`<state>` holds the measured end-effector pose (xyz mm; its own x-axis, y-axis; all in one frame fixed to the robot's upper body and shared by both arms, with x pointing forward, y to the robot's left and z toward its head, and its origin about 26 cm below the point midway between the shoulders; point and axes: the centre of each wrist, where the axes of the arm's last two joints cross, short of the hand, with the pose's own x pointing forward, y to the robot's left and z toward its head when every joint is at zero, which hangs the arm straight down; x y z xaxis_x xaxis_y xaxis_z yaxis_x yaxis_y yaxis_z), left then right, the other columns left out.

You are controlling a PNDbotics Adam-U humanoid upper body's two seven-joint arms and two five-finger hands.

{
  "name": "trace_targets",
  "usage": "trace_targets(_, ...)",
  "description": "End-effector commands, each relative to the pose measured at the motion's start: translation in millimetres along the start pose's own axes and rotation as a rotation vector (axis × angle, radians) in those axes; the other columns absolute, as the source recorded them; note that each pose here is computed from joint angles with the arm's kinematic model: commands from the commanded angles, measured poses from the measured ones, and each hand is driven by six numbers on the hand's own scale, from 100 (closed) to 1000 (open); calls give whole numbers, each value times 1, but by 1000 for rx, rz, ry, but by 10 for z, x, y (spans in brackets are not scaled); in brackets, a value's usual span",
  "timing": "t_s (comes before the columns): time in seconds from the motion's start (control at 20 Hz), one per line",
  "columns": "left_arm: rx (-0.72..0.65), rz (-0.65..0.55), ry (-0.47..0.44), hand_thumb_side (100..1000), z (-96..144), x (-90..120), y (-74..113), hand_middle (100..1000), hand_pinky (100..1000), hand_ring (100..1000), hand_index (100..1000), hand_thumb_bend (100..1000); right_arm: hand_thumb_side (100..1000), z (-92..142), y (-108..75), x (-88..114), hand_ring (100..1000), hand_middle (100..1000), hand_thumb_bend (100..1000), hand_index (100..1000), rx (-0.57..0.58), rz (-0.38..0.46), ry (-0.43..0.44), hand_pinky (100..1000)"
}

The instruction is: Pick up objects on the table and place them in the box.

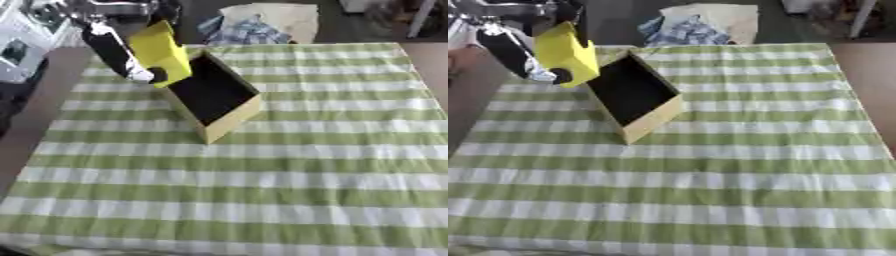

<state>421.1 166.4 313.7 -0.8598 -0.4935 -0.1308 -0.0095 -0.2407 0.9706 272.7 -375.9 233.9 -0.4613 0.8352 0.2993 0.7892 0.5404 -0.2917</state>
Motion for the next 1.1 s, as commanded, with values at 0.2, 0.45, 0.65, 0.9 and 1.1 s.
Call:
trace_targets(0.2,48,12,22,117,-372,-96,114,495,108,394,621,113,844,-130,-15,78,688,703,100,794,-24,-30,-47,629)
trace_targets(0.45,58,29,70,128,-548,-191,71,473,110,392,610,100,846,-173,-8,98,685,701,100,793,-38,-45,-58,626)
trace_targets(0.65,57,30,102,131,-624,-238,25,466,111,389,607,100,847,-190,-3,107,682,700,100,793,-46,-54,-60,624)
trace_targets(0.9,52,28,135,138,-679,-280,-53,464,112,388,607,100,848,-197,5,114,680,698,100,793,-49,-64,-59,621)
trace_targets(1.1,53,28,155,140,-692,-307,-101,462,114,388,606,100,849,-200,7,116,679,697,100,793,-49,-67,-58,620)
